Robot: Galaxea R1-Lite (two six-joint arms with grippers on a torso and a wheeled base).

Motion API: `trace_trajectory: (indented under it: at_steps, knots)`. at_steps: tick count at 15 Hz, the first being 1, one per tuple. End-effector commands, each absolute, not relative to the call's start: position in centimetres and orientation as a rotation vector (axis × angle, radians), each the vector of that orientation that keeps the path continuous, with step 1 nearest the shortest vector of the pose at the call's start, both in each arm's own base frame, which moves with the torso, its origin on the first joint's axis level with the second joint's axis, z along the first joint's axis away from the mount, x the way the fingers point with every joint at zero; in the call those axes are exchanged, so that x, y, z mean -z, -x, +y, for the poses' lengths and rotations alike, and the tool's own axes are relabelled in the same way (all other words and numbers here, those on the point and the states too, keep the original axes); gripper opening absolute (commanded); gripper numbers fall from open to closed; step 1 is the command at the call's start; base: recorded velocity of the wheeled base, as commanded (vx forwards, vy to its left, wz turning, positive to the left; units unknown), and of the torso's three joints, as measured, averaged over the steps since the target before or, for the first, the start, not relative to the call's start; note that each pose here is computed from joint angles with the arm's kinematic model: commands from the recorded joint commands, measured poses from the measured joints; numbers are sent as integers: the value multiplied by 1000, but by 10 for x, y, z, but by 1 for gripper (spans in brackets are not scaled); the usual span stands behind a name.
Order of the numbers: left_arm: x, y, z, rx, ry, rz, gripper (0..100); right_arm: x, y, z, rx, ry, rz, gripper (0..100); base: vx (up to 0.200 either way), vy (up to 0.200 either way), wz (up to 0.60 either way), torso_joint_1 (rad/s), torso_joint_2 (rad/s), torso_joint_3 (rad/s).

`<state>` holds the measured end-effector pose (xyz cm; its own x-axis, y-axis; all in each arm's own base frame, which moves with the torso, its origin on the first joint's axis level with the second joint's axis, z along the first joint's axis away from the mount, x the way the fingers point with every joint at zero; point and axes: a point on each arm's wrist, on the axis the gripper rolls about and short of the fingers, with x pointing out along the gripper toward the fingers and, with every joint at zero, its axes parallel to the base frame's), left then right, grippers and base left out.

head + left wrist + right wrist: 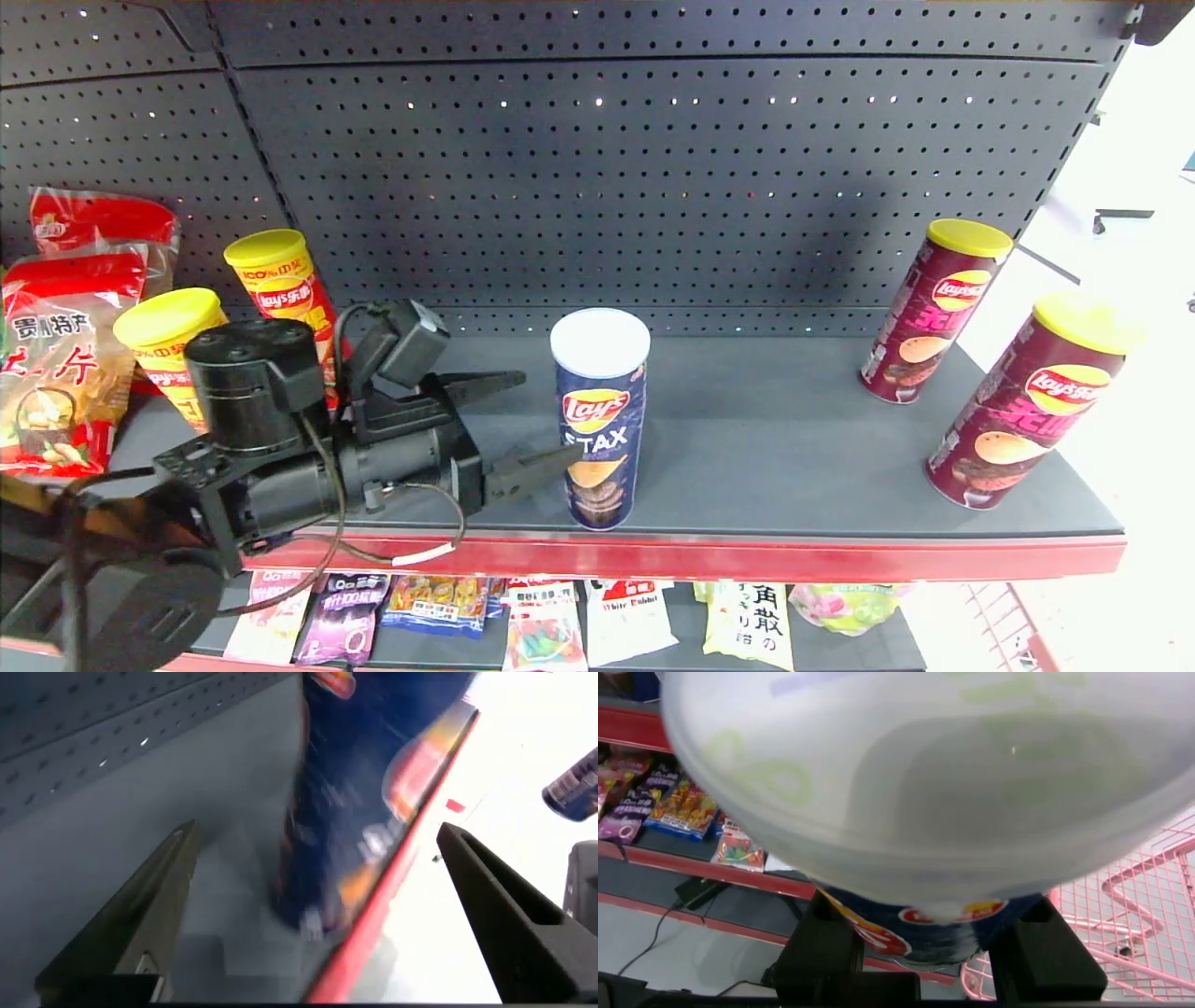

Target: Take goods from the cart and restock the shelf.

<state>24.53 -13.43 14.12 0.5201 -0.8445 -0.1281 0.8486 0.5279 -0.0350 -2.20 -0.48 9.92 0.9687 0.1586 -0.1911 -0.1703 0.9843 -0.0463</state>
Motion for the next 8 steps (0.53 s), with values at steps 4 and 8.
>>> trace_trajectory:
  at_steps: [4, 8]
  knots:
    - [-159, -163, -70, 858, -7, 79, 100, -153, -6, 3, -316, 74, 289, 0, 0, 0, 0, 0, 0, 0]
    - [-180, -80, -36, 679, 17, 121, 100, -234, -106, 51, -544, 85, 280, 0, 0, 0, 0, 0, 0, 0]
